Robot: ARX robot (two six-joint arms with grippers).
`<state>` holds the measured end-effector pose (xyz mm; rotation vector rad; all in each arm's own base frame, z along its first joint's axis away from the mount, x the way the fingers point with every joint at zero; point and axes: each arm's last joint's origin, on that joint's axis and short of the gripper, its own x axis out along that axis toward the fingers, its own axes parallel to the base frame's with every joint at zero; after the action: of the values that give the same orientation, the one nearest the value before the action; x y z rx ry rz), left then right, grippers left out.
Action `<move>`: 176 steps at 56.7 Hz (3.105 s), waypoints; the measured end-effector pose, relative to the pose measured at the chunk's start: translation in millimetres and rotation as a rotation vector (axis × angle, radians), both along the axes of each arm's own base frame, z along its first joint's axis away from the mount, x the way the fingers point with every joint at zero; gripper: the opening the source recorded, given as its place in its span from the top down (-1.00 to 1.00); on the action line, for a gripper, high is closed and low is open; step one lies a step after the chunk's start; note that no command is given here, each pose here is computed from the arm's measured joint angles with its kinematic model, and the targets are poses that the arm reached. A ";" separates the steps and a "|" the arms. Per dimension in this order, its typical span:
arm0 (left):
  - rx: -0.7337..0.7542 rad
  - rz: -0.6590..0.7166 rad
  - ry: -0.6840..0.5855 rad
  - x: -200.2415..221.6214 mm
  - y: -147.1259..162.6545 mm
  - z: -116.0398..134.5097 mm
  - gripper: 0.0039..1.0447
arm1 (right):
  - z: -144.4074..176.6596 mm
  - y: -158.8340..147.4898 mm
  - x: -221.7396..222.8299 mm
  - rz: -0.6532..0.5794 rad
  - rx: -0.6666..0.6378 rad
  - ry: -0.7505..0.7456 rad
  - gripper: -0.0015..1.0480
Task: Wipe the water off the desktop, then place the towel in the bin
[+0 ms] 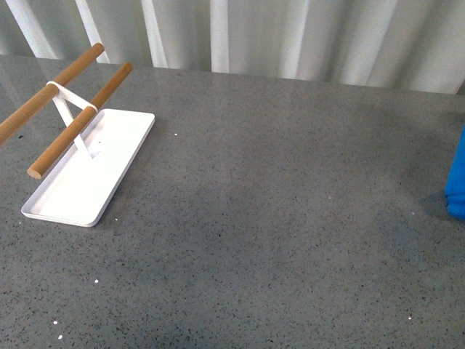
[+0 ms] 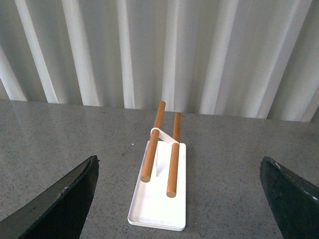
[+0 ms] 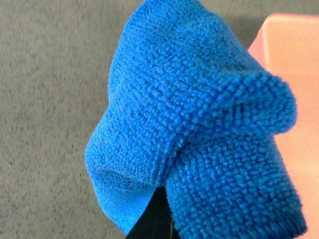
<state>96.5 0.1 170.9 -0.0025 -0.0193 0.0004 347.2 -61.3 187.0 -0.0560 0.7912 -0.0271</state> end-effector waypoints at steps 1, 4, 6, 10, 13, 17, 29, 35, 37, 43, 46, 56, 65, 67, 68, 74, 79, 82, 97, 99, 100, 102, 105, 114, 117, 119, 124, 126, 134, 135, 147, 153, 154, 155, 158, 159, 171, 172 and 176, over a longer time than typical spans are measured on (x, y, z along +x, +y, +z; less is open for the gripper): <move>0.000 0.000 0.000 0.0 0.0 0.0 -0.88 | 2.9 -0.3 1.4 -0.001 -0.003 -0.008 0.93; 0.000 0.000 0.000 0.0 0.0 0.0 -0.88 | 17.8 -2.8 7.6 -0.010 -0.016 -0.042 0.93; 0.000 0.000 0.000 0.0 0.0 0.0 -0.88 | 27.0 -5.5 10.8 -0.016 -0.018 -0.059 0.93; 0.000 0.000 0.000 0.0 0.0 0.0 -0.88 | 53.0 -16.5 18.5 -0.044 -0.029 -0.109 0.93; 0.000 0.000 0.000 0.0 0.0 0.0 -0.88 | 66.8 -24.7 21.2 -0.065 -0.036 -0.135 0.93; 0.000 0.000 0.000 0.0 0.0 0.0 -0.88 | 85.8 -39.3 23.0 -0.109 -0.055 -0.169 0.93; 0.000 0.000 0.000 0.0 0.0 0.0 -0.88 | 106.4 -105.0 17.4 -0.284 -0.073 -0.165 0.93; 0.000 0.000 0.000 0.0 0.0 0.0 -0.88 | 84.3 -133.6 13.5 -0.361 -0.054 -0.080 0.93; 0.000 0.000 0.000 0.0 0.0 0.0 -0.88 | 75.9 -141.8 12.2 -0.388 -0.049 -0.052 0.93; 0.000 0.000 0.000 0.0 0.0 0.0 -0.88 | 53.2 -161.4 8.3 -0.448 -0.014 0.015 0.93; 0.000 0.000 0.000 0.0 0.0 0.0 -0.88 | 40.9 -172.0 5.0 -0.482 0.001 0.046 0.93; 0.000 0.000 0.000 0.0 0.0 0.0 -0.88 | 19.7 -183.3 -1.2 -0.529 0.040 0.096 0.93; 0.000 0.000 0.000 0.0 0.0 0.0 -0.88 | -7.2 -183.9 1.4 -0.538 0.076 0.177 0.93; 0.000 0.000 0.000 0.0 0.0 0.0 -0.88 | -13.0 -183.8 1.8 -0.541 0.084 0.197 0.93; 0.000 0.000 0.000 0.0 0.0 0.0 -0.88 | -17.4 -183.9 1.9 -0.543 0.086 0.213 0.93; 0.000 0.000 0.000 0.0 0.0 0.0 -0.88 | -32.2 -184.3 0.7 -0.557 0.093 0.279 0.93; 0.000 0.000 0.000 0.0 0.0 0.0 -0.88 | -41.1 -185.4 -0.8 -0.566 0.096 0.312 0.74; 0.000 0.000 0.000 0.0 0.0 0.0 -0.88 | -46.5 -186.1 -2.5 -0.574 0.097 0.331 0.57; 0.000 0.000 0.000 0.0 0.0 0.0 -0.88 | -55.6 -194.4 -12.4 -0.602 0.120 0.354 -0.21; 0.000 0.000 0.000 0.0 0.0 0.0 -0.88 | -56.2 -196.3 -13.8 -0.607 0.122 0.355 -0.38; 0.000 0.000 0.000 0.0 0.0 0.0 -0.88 | -56.2 -196.9 -14.3 -0.608 0.124 0.354 -0.46; 0.000 0.000 0.000 0.0 0.0 0.0 -0.88 | -56.2 -197.6 -14.8 -0.609 0.126 0.353 -0.62; 0.000 0.000 0.000 0.0 0.0 0.0 -0.88 | -55.6 -198.3 -14.8 -0.610 0.135 0.348 -0.79; 0.000 0.000 0.000 0.0 0.0 0.0 -0.88 | -42.8 -197.7 -10.2 -0.595 0.156 0.294 -0.86; 0.000 0.000 0.000 0.0 0.0 0.0 -0.88 | -31.6 -195.0 -7.4 -0.568 0.154 0.245 -0.87; 0.000 0.000 0.000 0.0 0.0 0.0 -0.88 | -23.9 -192.6 -6.0 -0.549 0.145 0.217 -0.86; 0.000 0.000 0.000 0.0 0.0 0.0 -0.88 | 4.8 -183.4 -5.2 -0.490 0.103 0.122 -0.86; 0.000 0.000 0.000 0.0 0.0 0.0 -0.88 | 17.8 -177.3 -6.0 -0.455 0.095 0.082 -0.86; 0.000 0.000 0.000 0.0 0.0 0.0 -0.88 | 72.7 -132.0 -19.0 -0.251 0.054 -0.075 -0.86; 0.000 0.000 0.000 0.0 0.0 0.0 -0.88 | 75.9 -127.7 -20.4 -0.233 0.052 -0.085 -0.86; 0.000 0.000 0.000 0.0 0.0 0.0 -0.88 | 107.5 -38.7 -55.8 0.126 0.019 -0.190 -0.86; 0.000 0.000 0.000 0.0 0.0 0.0 -0.88 | 99.6 -8.1 -73.1 0.255 0.017 -0.186 -0.86; 0.000 0.000 0.000 0.0 0.0 0.0 -0.88 | 95.4 -2.3 -78.0 0.280 0.015 -0.180 -0.86; 0.000 0.000 0.000 0.0 0.0 0.0 -0.88 | 94.0 0.3 -79.9 0.293 0.010 -0.178 -0.86; 0.000 0.000 0.000 0.0 0.0 0.0 -0.88 | 84.1 12.5 -88.7 0.343 0.003 -0.163 -0.86; 0.000 0.000 0.000 0.0 0.0 0.0 -0.88 | 80.0 16.7 -92.0 0.359 0.002 -0.156 -0.86; 0.000 0.000 0.000 0.0 0.0 0.0 -0.88 | 36.8 41.4 -113.2 0.400 -0.024 -0.115 -0.86; 0.000 0.000 0.000 0.0 0.0 0.0 -0.88 | 33.9 42.5 -114.7 0.396 -0.027 -0.112 -0.86; 0.000 0.000 0.000 0.0 0.0 0.0 -0.88 | 25.7 45.8 -119.2 0.390 -0.025 -0.103 -0.86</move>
<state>96.5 0.1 170.9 -0.0024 -0.0193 0.0000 228.0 -15.4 212.8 -0.2298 0.6664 0.3275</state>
